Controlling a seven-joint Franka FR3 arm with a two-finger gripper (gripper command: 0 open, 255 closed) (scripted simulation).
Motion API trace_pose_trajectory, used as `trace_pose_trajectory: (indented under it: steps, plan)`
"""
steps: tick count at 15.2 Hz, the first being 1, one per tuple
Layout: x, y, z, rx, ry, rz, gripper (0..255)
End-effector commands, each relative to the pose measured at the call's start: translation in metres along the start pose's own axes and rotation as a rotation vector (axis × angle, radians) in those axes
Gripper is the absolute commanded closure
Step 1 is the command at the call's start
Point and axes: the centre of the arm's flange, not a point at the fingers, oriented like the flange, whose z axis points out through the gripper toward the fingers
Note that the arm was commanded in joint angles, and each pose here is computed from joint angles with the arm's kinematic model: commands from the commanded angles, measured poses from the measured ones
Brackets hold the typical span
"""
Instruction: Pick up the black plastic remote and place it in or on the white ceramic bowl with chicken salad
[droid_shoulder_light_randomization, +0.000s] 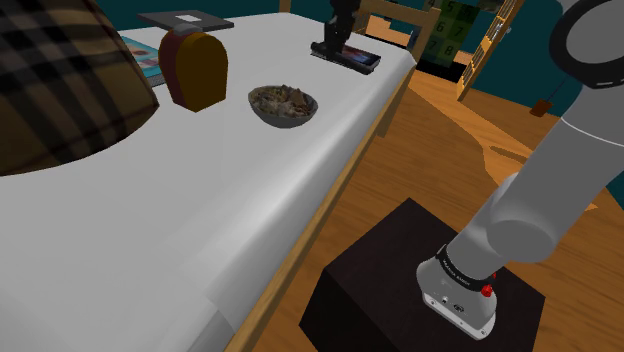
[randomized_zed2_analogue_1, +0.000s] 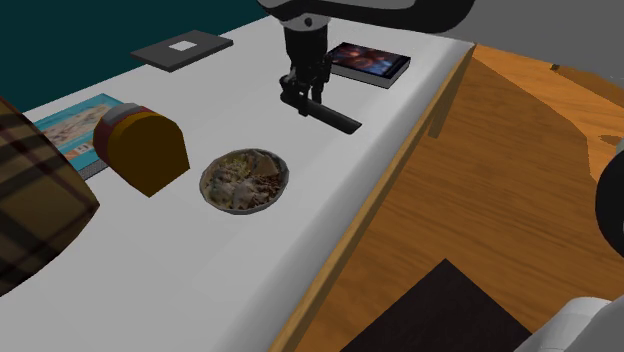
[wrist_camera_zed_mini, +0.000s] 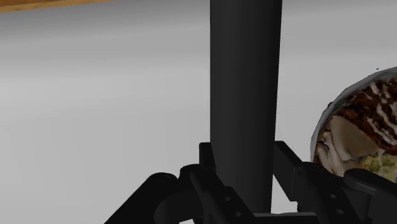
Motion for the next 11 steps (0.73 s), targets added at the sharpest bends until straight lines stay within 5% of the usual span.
trace_pose_trajectory:
  steps: [1, 11]
  plan:
    - [0.01, -0.023, -0.002, 0.0, 0.0, 0.001, 255]
    - [0.049, -0.149, -0.006, 0.0, 0.0, 0.001, 255]
